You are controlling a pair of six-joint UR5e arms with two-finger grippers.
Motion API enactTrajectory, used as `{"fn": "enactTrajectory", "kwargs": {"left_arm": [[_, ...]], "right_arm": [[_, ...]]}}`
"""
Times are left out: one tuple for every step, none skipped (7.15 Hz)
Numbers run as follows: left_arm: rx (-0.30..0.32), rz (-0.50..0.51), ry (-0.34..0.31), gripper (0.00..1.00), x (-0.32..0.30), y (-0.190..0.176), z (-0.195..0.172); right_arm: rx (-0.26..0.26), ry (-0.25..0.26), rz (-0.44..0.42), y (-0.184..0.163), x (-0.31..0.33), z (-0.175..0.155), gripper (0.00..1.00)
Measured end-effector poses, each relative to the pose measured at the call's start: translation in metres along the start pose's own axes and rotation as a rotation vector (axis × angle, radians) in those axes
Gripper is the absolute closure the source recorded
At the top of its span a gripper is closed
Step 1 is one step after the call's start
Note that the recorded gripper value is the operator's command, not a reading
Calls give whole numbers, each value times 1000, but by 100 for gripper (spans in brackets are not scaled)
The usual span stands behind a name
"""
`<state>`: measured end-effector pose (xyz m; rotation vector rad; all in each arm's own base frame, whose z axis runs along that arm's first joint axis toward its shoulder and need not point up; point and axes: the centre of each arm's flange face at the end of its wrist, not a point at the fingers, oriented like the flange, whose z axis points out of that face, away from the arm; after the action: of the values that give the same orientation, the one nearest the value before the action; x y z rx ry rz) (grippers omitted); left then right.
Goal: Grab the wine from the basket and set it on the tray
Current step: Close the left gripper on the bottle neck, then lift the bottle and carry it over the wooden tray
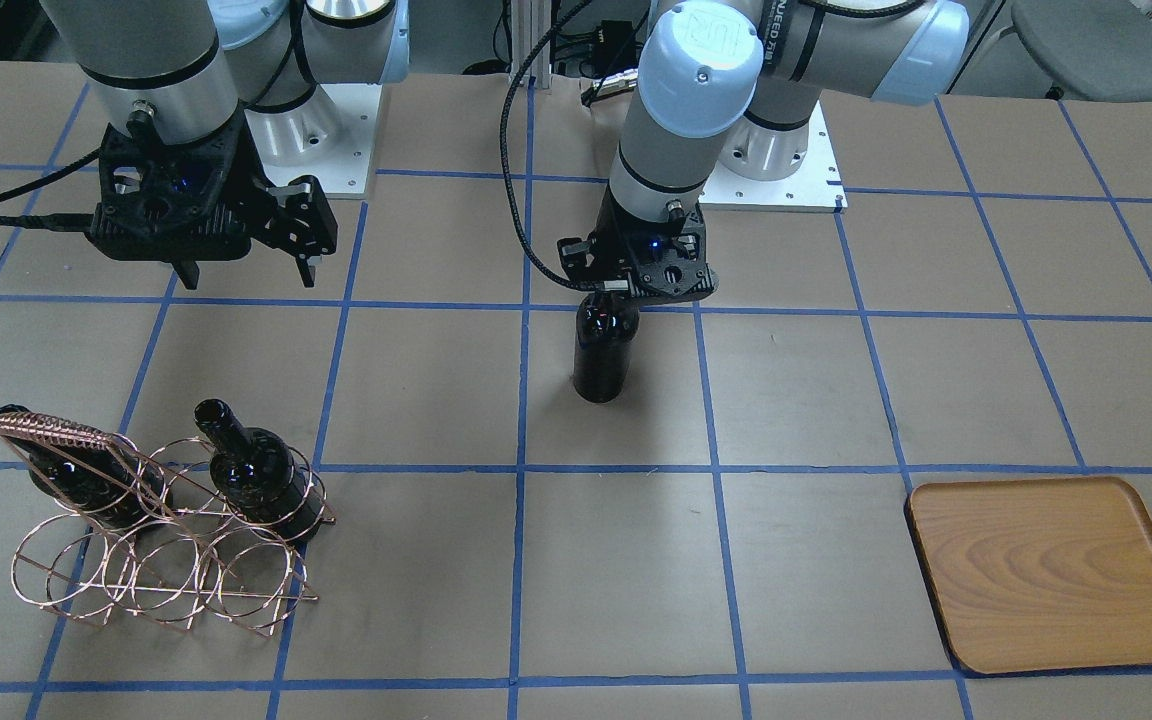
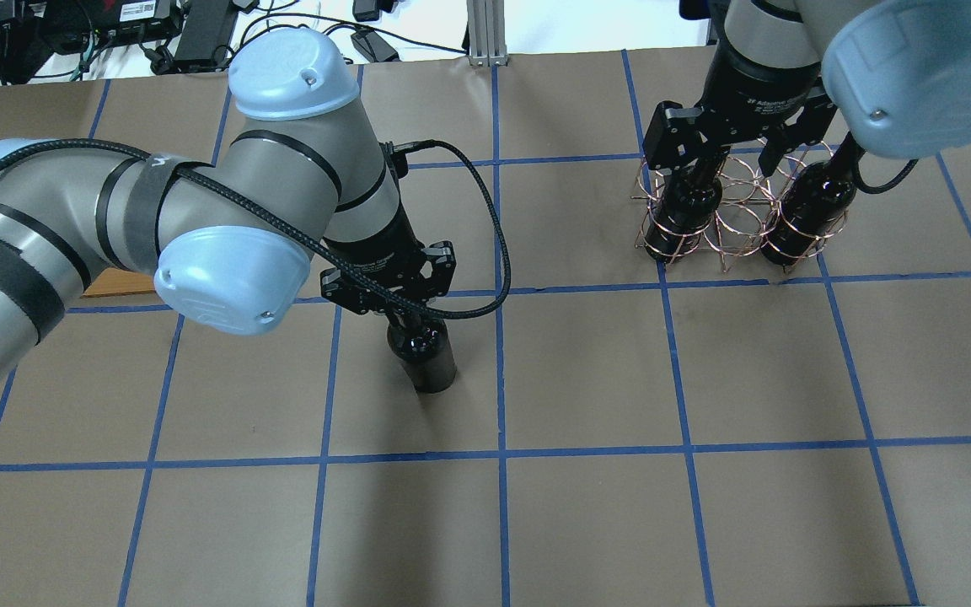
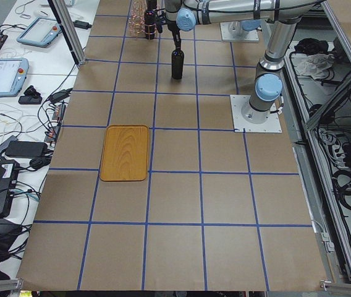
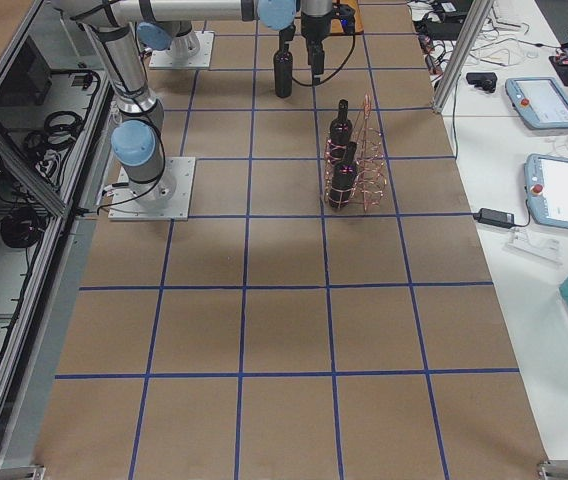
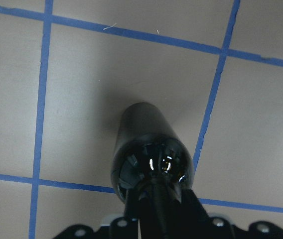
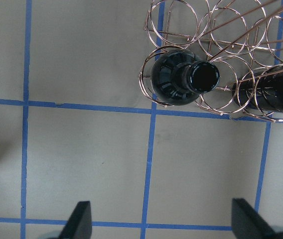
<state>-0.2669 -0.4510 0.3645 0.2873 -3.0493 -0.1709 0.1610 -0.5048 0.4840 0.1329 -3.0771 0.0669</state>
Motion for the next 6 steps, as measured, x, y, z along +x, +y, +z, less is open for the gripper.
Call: {"fn": "enactTrajectory", "kwargs": {"left_arm": [[-3,-2,3,100,0,0,1],[-4,0,4,100,0,0,1],[5,11,5,100,0,-1,-2],[27,30,11,100,-1,-3,-11],[61,50,17,100,-2,-9,-28],[100,61,21,100,-5,-19,-54]], "right_arm": [[0,0,0,0,0,0,0],[1,0,0,0,0,0,0],[1,0,0,0,0,0,0],[2,0,0,0,0,0,0],[2,0,0,0,0,-1,0],[4,0,0,0,0,-1,0]]}}
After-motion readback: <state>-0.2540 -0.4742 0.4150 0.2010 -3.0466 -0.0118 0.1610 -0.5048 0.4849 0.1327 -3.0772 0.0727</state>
